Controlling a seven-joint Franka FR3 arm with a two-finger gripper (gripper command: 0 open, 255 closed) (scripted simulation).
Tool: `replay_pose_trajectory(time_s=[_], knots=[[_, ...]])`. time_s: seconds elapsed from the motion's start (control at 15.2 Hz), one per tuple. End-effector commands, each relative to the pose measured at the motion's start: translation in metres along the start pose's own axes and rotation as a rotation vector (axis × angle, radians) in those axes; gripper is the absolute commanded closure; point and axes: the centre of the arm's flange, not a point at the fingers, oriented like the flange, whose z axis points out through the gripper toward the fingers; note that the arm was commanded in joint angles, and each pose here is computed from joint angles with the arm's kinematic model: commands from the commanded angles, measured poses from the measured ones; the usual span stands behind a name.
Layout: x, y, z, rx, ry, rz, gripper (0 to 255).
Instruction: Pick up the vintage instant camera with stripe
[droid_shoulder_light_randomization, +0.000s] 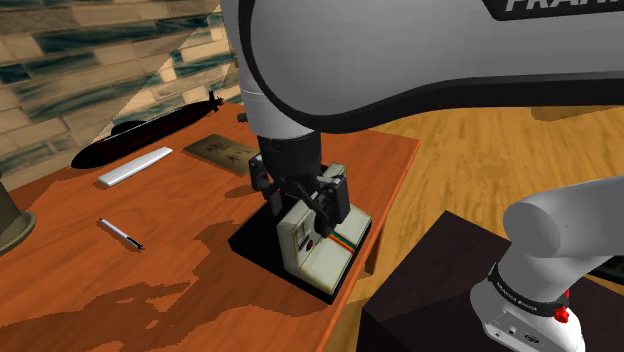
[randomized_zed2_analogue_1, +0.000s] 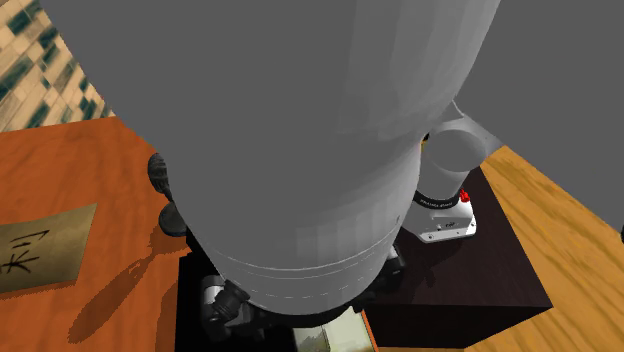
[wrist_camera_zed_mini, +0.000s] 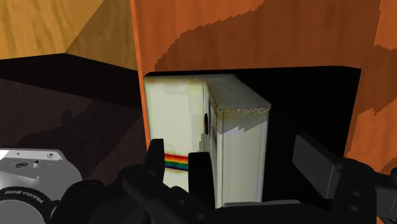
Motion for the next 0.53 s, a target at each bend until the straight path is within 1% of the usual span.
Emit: replay_pose_trajectory(time_s=[0.0,0.07,0.46], knots=[[-0.0003,-0.0003,0.0046,0.0,0.0,0.0,0],[-0.0003,-0.0012,0.0048,0.0,0.0,0.0,255],[-0.0004,-0.0018,0.0046,0.0,0.0,0.0,255]])
